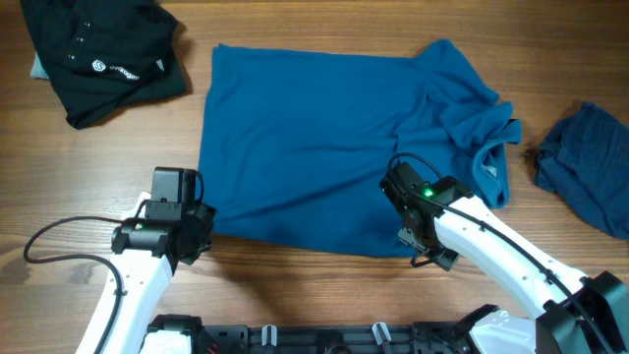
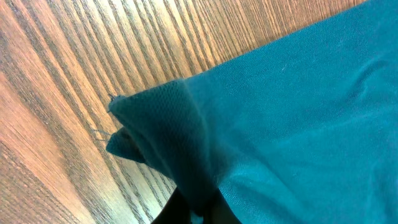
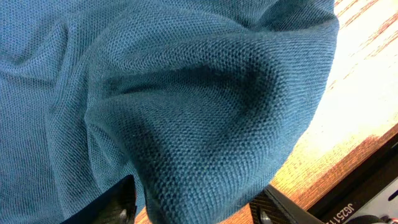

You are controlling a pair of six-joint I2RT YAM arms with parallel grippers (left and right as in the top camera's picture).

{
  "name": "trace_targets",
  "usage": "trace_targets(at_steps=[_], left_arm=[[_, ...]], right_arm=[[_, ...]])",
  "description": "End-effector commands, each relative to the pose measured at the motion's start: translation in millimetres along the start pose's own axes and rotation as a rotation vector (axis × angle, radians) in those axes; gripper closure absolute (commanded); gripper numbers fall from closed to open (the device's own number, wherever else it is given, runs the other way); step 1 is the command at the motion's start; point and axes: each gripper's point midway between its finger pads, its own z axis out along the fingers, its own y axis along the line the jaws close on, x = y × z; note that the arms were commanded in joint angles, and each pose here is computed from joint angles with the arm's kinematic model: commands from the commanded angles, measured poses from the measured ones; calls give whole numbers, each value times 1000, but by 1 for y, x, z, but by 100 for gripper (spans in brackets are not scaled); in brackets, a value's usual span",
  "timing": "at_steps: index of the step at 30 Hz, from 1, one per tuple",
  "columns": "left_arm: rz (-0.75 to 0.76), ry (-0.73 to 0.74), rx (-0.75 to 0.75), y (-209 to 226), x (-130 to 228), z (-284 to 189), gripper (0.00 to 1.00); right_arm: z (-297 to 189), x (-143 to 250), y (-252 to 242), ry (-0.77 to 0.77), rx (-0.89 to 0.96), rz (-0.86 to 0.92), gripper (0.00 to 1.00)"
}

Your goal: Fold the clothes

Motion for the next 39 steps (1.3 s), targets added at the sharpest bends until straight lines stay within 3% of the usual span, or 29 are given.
trace_targets(at_steps=[1, 6, 9, 16, 20, 29, 39], left_arm=[[6, -33, -16, 5, -6, 1, 94], [7, -30, -23, 6, -5, 1, 93], [7, -29, -26, 7, -5, 1, 93], [7, -29, -26, 7, -5, 1, 92], [8, -29, -27, 7, -5, 1, 92], [8, -30, -27, 7, -5, 1, 93], [33, -21, -48, 13, -3, 0, 96]], right_arm=[[-3, -8, -1, -44, 16, 2, 44], [-3, -12, -3, -61, 24, 9, 45], [-3, -14, -3, -71, 28, 10, 51], [-3, -12, -9, -65, 52, 16, 83], [-9, -8, -13, -37, 67, 9, 92], [-23, 9, -21, 80, 92, -58, 96], [-50, 2, -22, 57, 45, -35, 96]])
